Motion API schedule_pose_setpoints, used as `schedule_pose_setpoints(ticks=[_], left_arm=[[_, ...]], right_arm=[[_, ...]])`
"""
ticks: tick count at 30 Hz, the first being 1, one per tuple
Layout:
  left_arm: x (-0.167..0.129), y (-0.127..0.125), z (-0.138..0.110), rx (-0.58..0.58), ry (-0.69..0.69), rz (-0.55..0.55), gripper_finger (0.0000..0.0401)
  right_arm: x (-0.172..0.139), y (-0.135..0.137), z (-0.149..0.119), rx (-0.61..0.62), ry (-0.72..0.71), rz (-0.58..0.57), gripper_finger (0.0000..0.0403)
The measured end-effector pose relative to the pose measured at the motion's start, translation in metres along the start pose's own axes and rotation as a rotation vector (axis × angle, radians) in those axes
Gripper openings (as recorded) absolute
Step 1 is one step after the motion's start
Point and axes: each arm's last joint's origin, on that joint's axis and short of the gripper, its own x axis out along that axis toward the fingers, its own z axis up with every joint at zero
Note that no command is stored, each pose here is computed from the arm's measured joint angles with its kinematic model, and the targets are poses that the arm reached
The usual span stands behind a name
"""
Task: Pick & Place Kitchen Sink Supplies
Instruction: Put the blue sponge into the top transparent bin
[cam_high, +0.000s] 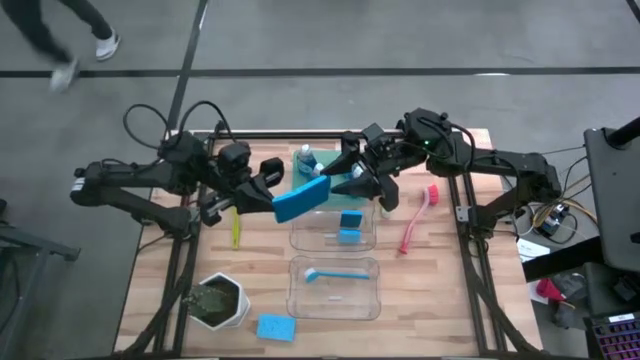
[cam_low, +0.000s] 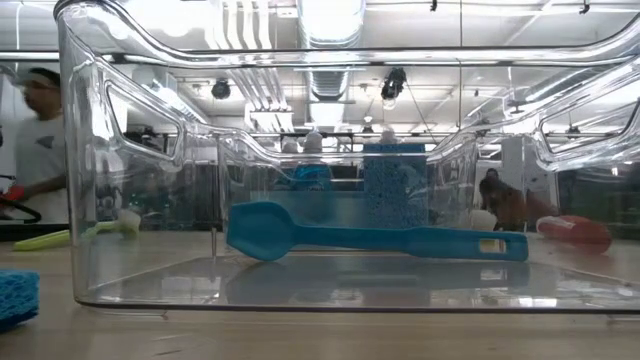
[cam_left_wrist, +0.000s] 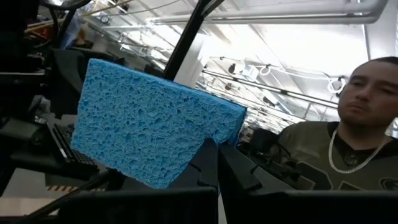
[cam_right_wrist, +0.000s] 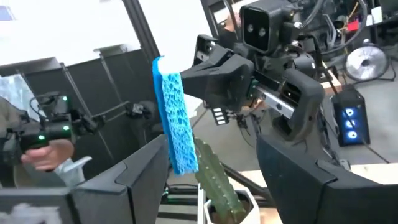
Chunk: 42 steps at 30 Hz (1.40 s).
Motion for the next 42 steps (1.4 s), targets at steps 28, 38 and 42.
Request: schedule_pose_setpoints(ticks=[28, 38, 42], left_arm=[[-0.003, 0.001, 0.003, 0.018, -0.011, 0.017, 0.0000], [-0.003, 0.001, 0.003, 0.018, -0.011, 0.017, 0.0000], [-0.003, 0.001, 0.003, 0.018, -0.012, 0.019, 0.0000]], right_arm=[[0.022, -0.008, 0.008, 0.004, -0.028, 0.124, 0.0247], [0.024, -0.011, 0.005, 0.012, -0.018, 0.121, 0.0174], [0.024, -0.011, 0.005, 0.012, -0.017, 0.121, 0.0143]])
